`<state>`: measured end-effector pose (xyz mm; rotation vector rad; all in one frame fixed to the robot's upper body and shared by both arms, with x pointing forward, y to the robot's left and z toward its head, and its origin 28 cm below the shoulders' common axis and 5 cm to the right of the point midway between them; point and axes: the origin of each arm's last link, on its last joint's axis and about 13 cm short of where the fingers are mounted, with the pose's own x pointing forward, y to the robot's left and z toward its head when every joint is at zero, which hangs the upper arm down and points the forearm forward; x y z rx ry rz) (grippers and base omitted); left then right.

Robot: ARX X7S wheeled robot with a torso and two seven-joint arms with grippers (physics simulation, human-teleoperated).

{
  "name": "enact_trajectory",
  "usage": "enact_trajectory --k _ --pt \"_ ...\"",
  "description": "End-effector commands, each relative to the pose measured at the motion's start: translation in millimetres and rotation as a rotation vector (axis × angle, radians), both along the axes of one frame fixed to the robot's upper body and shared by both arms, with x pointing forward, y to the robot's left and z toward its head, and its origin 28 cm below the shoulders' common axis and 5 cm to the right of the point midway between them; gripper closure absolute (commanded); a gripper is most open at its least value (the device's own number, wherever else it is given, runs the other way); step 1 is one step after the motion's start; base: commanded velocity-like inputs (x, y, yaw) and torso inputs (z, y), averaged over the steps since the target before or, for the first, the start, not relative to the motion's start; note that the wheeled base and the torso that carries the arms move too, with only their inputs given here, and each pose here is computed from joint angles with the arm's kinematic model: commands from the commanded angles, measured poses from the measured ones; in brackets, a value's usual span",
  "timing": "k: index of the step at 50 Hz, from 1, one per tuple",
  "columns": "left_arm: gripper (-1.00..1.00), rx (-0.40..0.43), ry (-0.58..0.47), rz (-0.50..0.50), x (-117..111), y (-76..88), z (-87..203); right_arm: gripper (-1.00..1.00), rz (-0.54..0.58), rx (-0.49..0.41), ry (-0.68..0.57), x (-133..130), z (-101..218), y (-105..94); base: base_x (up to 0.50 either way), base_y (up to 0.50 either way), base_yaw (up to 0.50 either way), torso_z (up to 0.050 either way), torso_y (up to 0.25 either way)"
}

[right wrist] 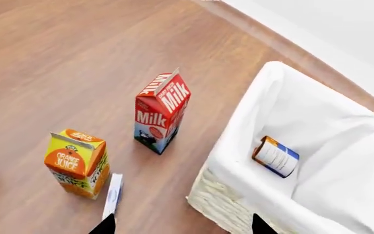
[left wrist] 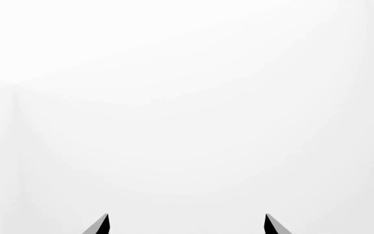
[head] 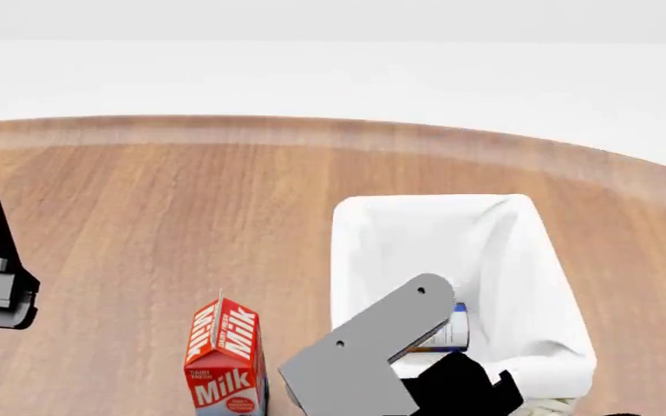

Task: Pick up the alphabet soup and the tomato sauce, and put them in the basket.

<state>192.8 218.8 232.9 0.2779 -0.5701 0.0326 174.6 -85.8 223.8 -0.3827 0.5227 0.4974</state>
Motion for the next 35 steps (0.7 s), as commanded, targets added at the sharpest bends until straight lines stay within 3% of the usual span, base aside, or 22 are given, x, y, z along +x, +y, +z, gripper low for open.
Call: enact_trajectory --k 1,14,35 --pt "-1.0 -0.001 -0.003 0.0 0 -0.2 0 -1.0 0.059 -0.002 0.053 -18 -9 3.1 0.0 0.0 0.0 0.0 0.0" --pt "-1.0 -0.003 -0.003 0.004 -1 1.0 -2 -1.0 0.122 0.007 0.14 -43 -13 7.7 0.0 0.0 0.0 0.0 0.0" --pt "-1.0 -0.002 -0.003 0.004 -1 1.5 0 -1.0 0.217 -0.064 0.183 -71 -31 12.4 0.0 0.0 0.0 0.0 0.0"
